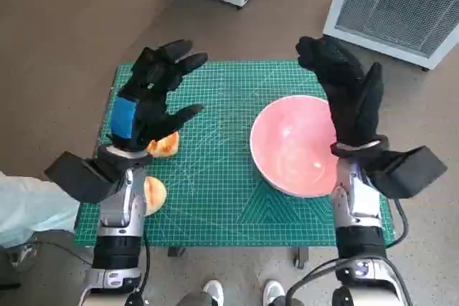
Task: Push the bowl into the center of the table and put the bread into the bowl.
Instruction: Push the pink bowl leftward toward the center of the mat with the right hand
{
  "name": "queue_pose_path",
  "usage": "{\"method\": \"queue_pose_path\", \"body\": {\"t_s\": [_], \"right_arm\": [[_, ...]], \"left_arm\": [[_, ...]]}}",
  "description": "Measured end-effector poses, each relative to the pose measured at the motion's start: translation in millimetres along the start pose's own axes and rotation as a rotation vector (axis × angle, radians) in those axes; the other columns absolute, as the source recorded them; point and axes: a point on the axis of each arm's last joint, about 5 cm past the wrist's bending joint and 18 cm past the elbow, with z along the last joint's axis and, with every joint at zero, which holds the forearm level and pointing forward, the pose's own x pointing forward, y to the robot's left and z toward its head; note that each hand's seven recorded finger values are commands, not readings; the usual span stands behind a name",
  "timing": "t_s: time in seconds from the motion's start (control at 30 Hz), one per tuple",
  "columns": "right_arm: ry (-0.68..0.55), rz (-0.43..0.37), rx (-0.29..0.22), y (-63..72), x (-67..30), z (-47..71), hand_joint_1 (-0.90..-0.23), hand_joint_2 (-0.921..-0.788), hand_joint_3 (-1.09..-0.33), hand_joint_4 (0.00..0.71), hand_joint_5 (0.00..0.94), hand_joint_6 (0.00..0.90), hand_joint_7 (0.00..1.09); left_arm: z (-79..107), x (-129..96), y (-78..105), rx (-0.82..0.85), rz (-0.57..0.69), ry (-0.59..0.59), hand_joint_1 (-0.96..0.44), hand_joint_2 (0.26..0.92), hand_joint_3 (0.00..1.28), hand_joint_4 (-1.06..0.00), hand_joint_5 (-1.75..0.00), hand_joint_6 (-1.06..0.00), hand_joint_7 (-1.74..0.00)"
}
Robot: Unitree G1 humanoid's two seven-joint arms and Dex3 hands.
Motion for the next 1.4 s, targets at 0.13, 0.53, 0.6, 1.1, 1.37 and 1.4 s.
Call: {"method": "queue_pose_path", "body": {"t_s": [0.13, 0.53, 0.6, 1.1, 1.37, 1.4], "right_arm": [[0.0, -0.001, 0.001, 0.1, 0.0, 0.0, -0.688, -0.921, -0.733, 0.22, 0.0, 0.148, 0.42], [-0.001, -0.002, 0.008, 1.5, -0.1, -0.7, -0.684, -0.921, -0.732, 0.221, 0.0, 0.15, 0.43], [-0.001, -0.002, 0.008, 1.6, -0.1, -0.7, -0.683, -0.921, -0.731, 0.221, 0.001, 0.151, 0.43], [-0.018, 0.002, 0.002, 1.6, 1.4, 2.0, -0.676, -0.921, -0.729, 0.223, 0.001, 0.146, 0.42], [-0.02, 0.003, 0.001, 1.5, 1.2, 2.5, -0.678, -0.921, -0.729, 0.224, 0.001, 0.134, 0.41], [-0.02, 0.003, 0.001, 1.5, 1.1, 2.5, -0.678, -0.921, -0.728, 0.224, 0.002, 0.133, 0.41]], "left_arm": [[0.1, 0.0, -0.2, 0.001, -0.01, -0.003, -0.48, 0.908, 0.0, -0.38, -0.5, -0.27, -0.68], [-1.1, -1.0, 1.4, -0.004, -0.054, -0.003, -0.5, 0.908, 0.0, -0.35, -0.28, -0.2, -0.58], [-0.8, -1.0, 2.2, -0.001, -0.062, -0.003, -0.5, 0.908, 0.0, -0.36, -0.23, -0.2, -0.54], [-0.2, -0.7, 4.0, -0.022, -0.043, 0.011, -0.47, 0.919, 0.0, -0.38, -0.11, -0.2, -0.44], [-0.7, -0.6, 2.6, -0.025, -0.023, 0.012, -0.45, 0.921, 0.03, -0.39, -0.09, -0.19, -0.41], [-0.7, -0.5, 2.4, -0.024, -0.021, 0.012, -0.45, 0.921, 0.04, -0.38, -0.08, -0.16, -0.4]]}}
